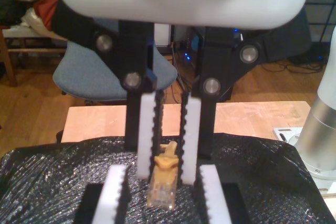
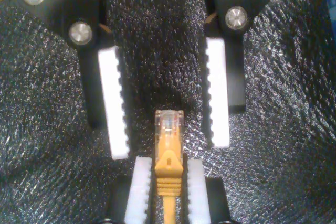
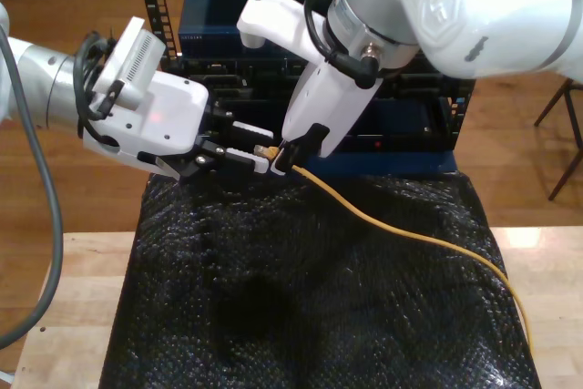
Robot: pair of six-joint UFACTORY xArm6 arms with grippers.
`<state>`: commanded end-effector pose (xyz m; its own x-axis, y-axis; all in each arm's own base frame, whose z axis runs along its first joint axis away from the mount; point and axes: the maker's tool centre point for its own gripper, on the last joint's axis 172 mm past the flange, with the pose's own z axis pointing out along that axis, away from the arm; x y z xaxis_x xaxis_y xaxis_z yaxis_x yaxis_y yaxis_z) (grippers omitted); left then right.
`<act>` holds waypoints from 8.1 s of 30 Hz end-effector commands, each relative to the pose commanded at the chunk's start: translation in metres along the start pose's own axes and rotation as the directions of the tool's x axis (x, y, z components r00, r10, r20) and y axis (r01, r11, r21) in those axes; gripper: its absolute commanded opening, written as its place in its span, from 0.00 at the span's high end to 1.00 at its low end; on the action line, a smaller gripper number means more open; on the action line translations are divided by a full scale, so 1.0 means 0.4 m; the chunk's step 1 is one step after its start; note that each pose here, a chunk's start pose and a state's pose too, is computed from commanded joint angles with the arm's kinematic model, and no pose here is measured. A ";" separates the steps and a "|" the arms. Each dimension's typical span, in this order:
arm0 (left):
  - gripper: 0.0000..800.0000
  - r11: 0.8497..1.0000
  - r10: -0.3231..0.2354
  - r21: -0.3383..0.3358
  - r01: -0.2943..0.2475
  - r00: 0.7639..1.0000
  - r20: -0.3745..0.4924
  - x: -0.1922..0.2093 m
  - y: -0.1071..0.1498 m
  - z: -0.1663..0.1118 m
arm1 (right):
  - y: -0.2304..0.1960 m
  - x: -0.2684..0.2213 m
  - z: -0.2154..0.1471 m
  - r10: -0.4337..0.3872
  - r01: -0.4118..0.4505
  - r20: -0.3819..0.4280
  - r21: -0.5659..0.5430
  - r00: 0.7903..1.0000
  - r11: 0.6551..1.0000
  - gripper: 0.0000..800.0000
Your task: Grab the cable and plug it in
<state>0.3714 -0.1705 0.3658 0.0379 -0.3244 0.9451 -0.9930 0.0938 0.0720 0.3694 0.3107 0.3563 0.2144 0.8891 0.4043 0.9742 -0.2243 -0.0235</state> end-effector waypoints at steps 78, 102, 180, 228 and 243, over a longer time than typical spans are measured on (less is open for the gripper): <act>1.00 0.999 -0.012 -0.052 0.012 1.000 0.010 -0.020 0.039 0.009 | -0.006 0.002 -0.051 -0.070 0.069 -0.028 -0.033 0.997 0.997 0.08; 0.99 0.989 -0.149 0.001 0.150 0.982 -0.120 -0.012 -0.056 -0.084 | 0.000 0.053 -0.111 -0.260 0.253 -0.069 -0.100 0.963 0.962 0.00; 0.99 0.738 -0.568 -0.610 0.290 0.754 -0.330 0.121 0.100 -0.130 | -0.115 0.160 -0.198 -0.772 0.589 -0.040 -0.622 0.635 0.516 0.18; 0.97 0.737 -0.553 -0.632 0.241 0.751 -0.359 0.156 0.111 -0.138 | -0.115 0.156 -0.193 -0.764 0.576 -0.051 -0.626 0.643 0.526 0.67; 0.97 0.737 -0.552 -0.632 0.239 0.752 -0.359 0.157 0.112 -0.137 | -0.111 0.160 -0.202 -0.764 0.567 -0.052 -0.639 0.643 0.521 0.74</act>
<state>0.3356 -0.1351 0.4457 0.6173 0.0424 0.7856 -0.6518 0.5868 0.4805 0.3343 0.3454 0.4571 -0.6101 0.7223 0.3257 0.5841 0.1323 0.8008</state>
